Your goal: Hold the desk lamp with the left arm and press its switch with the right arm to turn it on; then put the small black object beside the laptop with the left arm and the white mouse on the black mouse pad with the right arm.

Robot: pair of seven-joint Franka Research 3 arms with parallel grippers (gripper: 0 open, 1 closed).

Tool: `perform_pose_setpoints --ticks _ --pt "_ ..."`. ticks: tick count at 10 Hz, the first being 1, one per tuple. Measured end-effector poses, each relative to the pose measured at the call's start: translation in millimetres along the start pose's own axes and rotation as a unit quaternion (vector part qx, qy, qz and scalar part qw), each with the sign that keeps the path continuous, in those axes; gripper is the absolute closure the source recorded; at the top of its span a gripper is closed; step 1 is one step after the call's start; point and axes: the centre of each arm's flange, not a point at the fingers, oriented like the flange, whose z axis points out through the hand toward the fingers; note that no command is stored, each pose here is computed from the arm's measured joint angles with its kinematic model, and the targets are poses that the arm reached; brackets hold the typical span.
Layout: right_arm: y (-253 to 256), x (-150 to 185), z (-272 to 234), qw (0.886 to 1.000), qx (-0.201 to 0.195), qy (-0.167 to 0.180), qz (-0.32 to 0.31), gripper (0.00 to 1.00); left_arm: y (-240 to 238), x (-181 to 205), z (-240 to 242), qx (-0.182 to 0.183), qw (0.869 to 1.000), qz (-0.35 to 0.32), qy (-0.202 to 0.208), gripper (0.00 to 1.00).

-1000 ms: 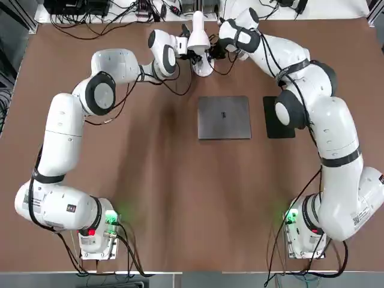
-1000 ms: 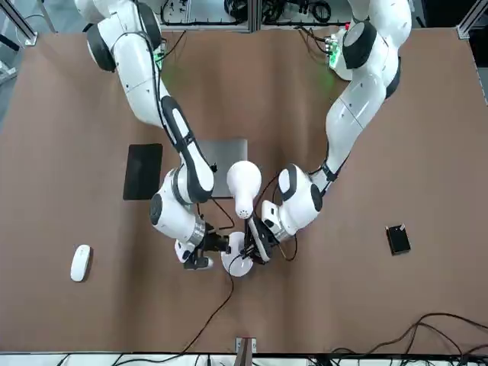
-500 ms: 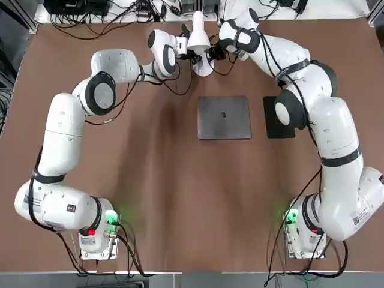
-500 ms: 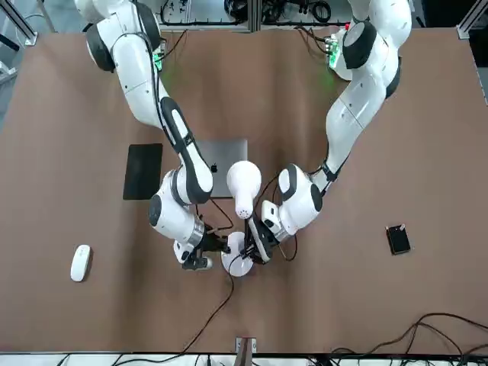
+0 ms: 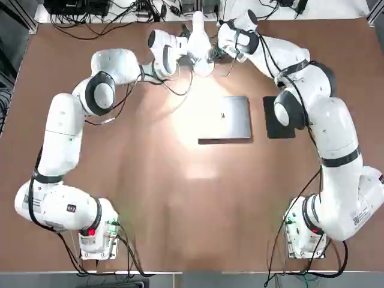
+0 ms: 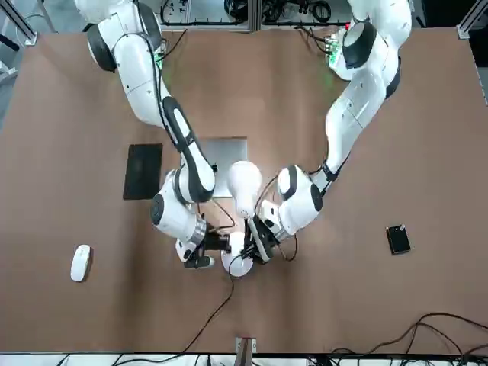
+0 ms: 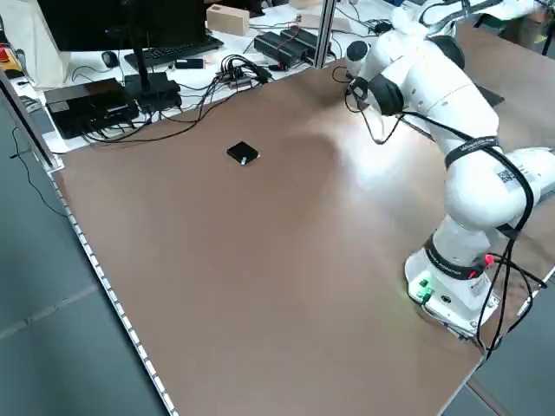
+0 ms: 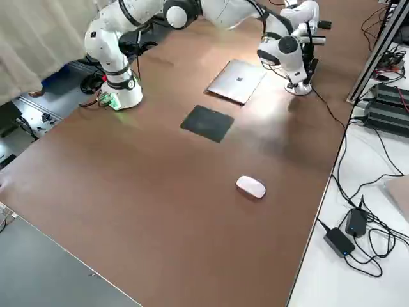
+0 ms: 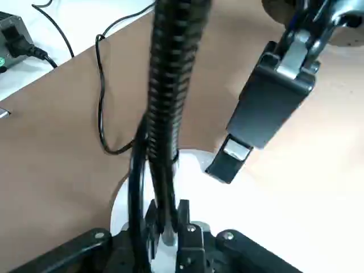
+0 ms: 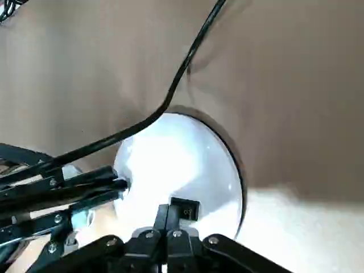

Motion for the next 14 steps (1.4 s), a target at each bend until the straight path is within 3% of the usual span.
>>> perform_pose_setpoints --ticks 3,5,8,9,11,14 --pt "-3.1 -0.8 1.0 1.0 0.0 0.002 0.001 0.99 -1.5 -0.5 -0.7 0.002 1.0 0.0 0.0 0.84" --pt "-3.2 4.2 -9.4 0.999 0.001 -0.04 0.003 0.99 -1.4 -0.5 -0.7 0.003 1.0 0.0 0.001 0.84" --pt "25.0 50.9 -114.7 0.995 -0.054 -0.083 -0.029 0.97 -1.4 -0.4 -0.7 0.003 1.0 0.0 0.001 0.81" --pt "44.8 61.9 -146.0 0.991 -0.091 -0.091 -0.04 0.86 -1.3 0.4 -1.0 0.004 1.0 0.0 0.002 0.7" --pt "87.3 75.9 -181.6 0.979 -0.176 -0.088 -0.053 0.54 -2.2 3.0 -2.5 0.006 1.0 0.001 0.005 0.4" --pt "163.4 100.9 -240.1 0.96 -0.27 -0.056 -0.043 0.11 -11.5 8.0 -14.8 0.015 1.0 0.004 0.006 0.0"
